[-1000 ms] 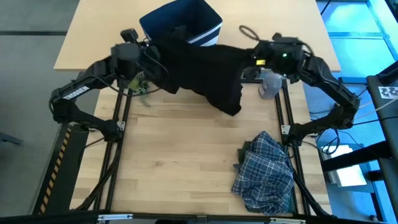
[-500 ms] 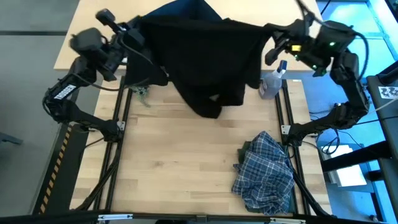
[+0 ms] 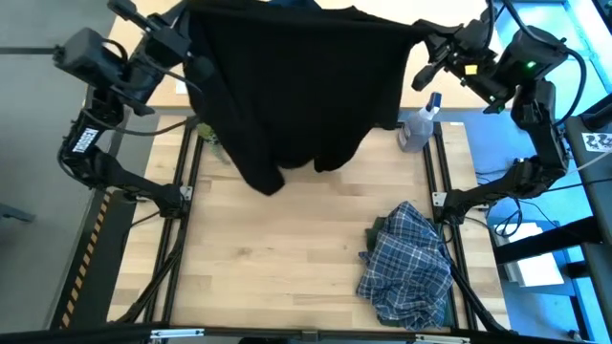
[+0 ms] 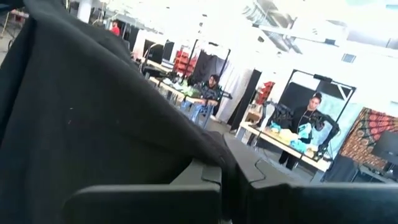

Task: Fold Laundry from Bin
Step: Fold the black shirt

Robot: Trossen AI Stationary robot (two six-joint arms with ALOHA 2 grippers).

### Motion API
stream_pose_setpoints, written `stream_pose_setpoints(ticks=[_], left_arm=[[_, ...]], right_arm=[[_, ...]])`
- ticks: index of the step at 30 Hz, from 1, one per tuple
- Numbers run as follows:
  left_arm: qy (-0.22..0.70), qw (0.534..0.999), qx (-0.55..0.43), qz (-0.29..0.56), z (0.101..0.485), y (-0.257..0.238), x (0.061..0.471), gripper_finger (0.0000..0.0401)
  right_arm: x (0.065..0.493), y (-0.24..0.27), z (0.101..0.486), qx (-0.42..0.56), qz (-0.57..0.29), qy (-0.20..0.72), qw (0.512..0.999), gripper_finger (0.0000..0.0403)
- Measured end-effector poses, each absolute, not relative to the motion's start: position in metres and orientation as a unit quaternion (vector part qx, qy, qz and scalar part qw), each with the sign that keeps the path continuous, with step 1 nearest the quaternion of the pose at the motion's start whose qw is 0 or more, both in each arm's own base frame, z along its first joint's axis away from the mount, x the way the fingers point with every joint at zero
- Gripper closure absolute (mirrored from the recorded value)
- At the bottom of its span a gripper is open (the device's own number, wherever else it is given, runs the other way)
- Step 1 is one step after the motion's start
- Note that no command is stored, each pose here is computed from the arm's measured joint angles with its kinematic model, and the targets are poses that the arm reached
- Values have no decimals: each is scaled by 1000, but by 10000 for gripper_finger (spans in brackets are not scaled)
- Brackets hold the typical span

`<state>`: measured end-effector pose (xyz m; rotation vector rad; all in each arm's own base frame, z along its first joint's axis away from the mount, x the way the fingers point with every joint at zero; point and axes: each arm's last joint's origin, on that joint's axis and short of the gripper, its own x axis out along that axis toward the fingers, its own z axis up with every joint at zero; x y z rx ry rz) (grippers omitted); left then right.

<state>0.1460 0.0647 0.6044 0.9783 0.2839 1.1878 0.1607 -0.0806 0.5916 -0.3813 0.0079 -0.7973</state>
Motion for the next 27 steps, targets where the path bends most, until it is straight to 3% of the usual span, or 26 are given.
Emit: stream_pose_setpoints(ticks=[19, 27], left_arm=[[79, 695, 481, 528, 618, 62, 142, 401], [99, 676, 494, 537, 618, 66, 141, 401]], right_arm=[[163, -82, 603, -229, -405, -38, 884, 402], [162, -82, 603, -241, -405, -35, 881, 402]])
